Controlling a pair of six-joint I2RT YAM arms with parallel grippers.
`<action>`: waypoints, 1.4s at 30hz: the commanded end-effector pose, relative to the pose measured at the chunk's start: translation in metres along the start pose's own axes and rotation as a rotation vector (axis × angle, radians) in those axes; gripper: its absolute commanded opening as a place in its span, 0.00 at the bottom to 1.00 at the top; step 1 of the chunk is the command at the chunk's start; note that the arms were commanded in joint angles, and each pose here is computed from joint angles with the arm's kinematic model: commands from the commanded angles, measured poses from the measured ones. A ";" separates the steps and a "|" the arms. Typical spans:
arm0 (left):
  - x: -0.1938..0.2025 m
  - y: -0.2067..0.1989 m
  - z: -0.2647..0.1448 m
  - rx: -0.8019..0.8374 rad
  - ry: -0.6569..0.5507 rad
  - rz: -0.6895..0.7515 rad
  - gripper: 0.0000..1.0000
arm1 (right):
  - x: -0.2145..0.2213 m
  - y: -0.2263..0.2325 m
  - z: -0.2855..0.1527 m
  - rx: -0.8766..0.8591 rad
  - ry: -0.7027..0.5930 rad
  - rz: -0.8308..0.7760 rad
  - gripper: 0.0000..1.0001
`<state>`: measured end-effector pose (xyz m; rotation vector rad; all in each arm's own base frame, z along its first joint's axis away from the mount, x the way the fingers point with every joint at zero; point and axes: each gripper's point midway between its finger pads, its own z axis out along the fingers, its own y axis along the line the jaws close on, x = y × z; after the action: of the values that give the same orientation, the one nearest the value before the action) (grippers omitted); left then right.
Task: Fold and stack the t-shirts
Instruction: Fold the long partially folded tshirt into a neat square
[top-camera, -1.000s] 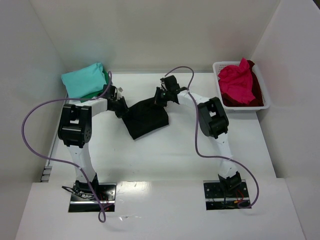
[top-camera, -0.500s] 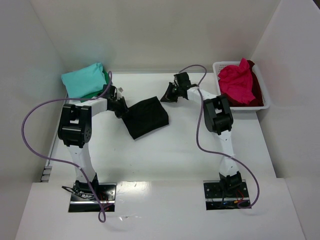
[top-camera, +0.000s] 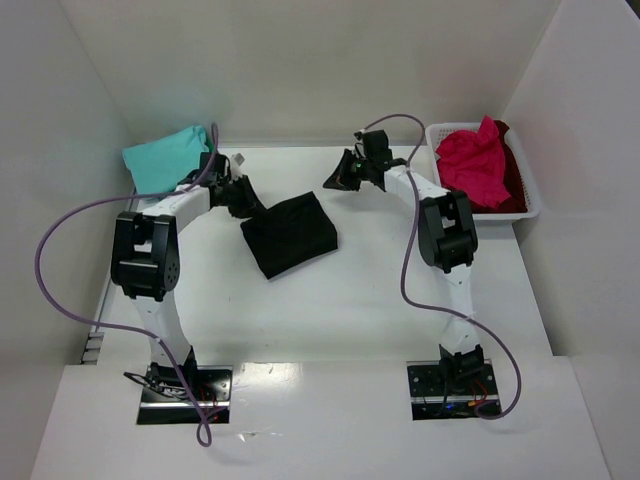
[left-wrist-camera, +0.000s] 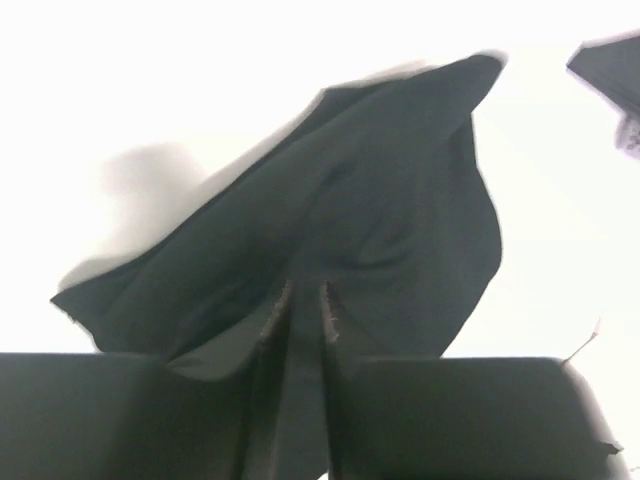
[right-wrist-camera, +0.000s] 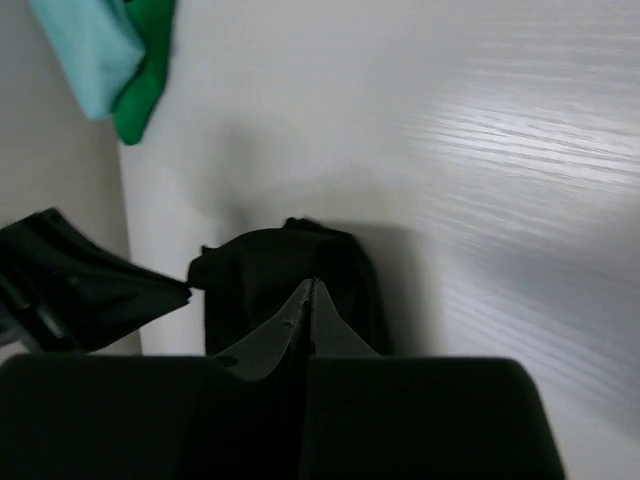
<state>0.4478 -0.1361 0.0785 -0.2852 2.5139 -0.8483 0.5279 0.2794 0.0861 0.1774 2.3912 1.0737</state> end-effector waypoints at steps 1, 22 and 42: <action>-0.024 -0.019 -0.009 0.077 -0.060 0.017 0.17 | -0.011 0.067 -0.027 -0.197 -0.014 -0.120 0.00; -0.013 0.030 0.041 0.022 -0.016 -0.082 0.00 | 0.052 0.044 0.064 -0.225 0.206 -0.134 0.00; -0.042 -0.027 -0.058 0.040 -0.205 0.055 0.52 | -0.017 0.067 0.029 -0.215 0.087 -0.196 0.00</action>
<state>0.4504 -0.1216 0.0887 -0.3381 2.4550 -0.8559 0.5394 0.3523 0.0485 -0.1168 2.4243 1.3013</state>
